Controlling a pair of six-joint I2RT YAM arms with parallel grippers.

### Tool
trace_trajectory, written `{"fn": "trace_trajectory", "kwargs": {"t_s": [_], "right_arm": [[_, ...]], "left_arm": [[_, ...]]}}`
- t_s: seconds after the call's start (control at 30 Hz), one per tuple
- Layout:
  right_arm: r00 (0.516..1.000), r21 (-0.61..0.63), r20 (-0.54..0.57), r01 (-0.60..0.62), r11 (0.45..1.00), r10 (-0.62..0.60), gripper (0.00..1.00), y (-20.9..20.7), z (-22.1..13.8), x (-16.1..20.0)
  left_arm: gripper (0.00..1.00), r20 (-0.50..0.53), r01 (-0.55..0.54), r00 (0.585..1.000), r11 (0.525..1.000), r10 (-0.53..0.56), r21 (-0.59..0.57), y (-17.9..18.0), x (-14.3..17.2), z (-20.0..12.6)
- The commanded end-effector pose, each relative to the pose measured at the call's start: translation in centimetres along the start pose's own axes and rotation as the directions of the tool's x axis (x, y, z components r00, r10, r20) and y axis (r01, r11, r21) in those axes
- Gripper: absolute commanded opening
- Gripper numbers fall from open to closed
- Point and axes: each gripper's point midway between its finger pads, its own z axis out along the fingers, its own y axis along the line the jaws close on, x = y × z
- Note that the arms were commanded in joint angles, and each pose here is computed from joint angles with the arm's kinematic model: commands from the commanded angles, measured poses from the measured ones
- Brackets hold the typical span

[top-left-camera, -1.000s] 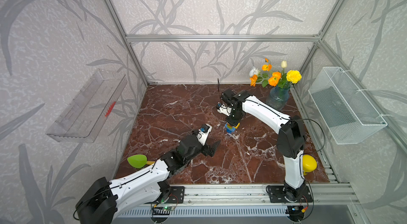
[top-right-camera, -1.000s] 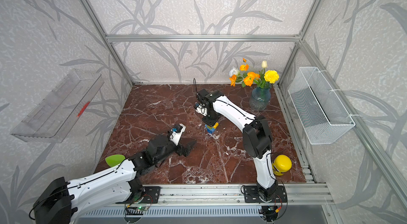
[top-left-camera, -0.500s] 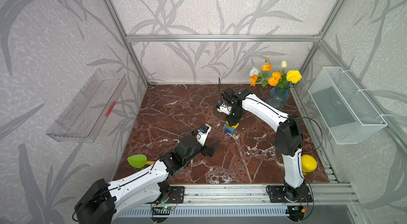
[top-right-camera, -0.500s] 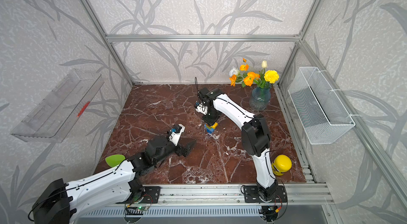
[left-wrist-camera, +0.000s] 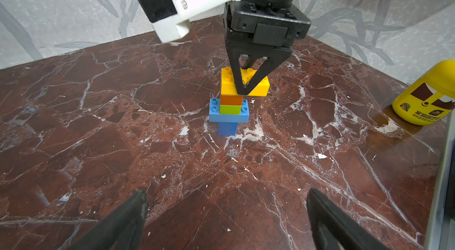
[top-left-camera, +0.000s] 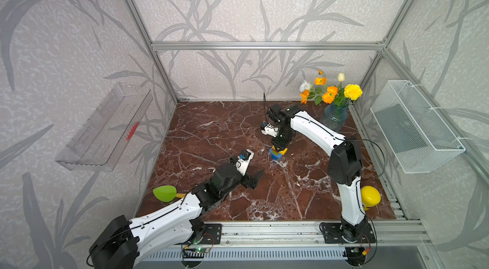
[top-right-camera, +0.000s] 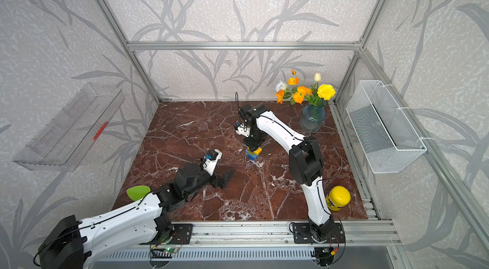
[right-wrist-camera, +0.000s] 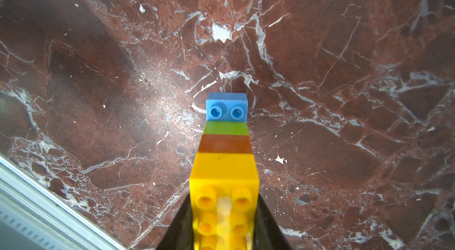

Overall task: Assemble the letter f with lego
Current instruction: Assemble the lego brick with the lego brick.

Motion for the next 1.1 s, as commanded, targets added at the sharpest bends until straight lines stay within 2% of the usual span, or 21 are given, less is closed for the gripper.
{"fn": "trace_trajectory", "kwargs": {"t_s": [0.0,0.37,0.7,0.9,1.07], "right_arm": [[0.985,-0.087,-0.171,-0.016,0.996,0.001,0.11,1.1,4.8,2.2],[0.981,-0.07,-0.193,-0.019,0.997,0.006,0.1,0.6,5.4,1.9],[0.998,0.011,-0.06,-0.028,1.0,0.029,0.11,-0.4,3.0,0.2],[0.999,0.037,-0.03,-0.028,0.999,0.029,0.22,-0.8,2.5,0.0],[1.0,0.046,-0.011,-0.024,0.999,0.024,0.27,-0.8,1.9,-0.1]], "left_arm": [[0.99,0.013,-0.002,1.0,1.0,0.002,0.021,-0.4,-0.1,-0.1],[0.99,0.005,-0.005,1.0,1.0,0.005,0.021,-0.4,0.4,-0.1],[0.99,0.009,-0.005,1.0,1.0,0.004,0.023,-0.4,0.2,-0.2],[0.99,0.011,-0.003,1.0,1.0,0.002,0.023,-0.4,0.1,-0.3],[0.99,0.011,-0.003,1.0,1.0,0.003,0.024,-0.4,0.0,-0.3]]}}
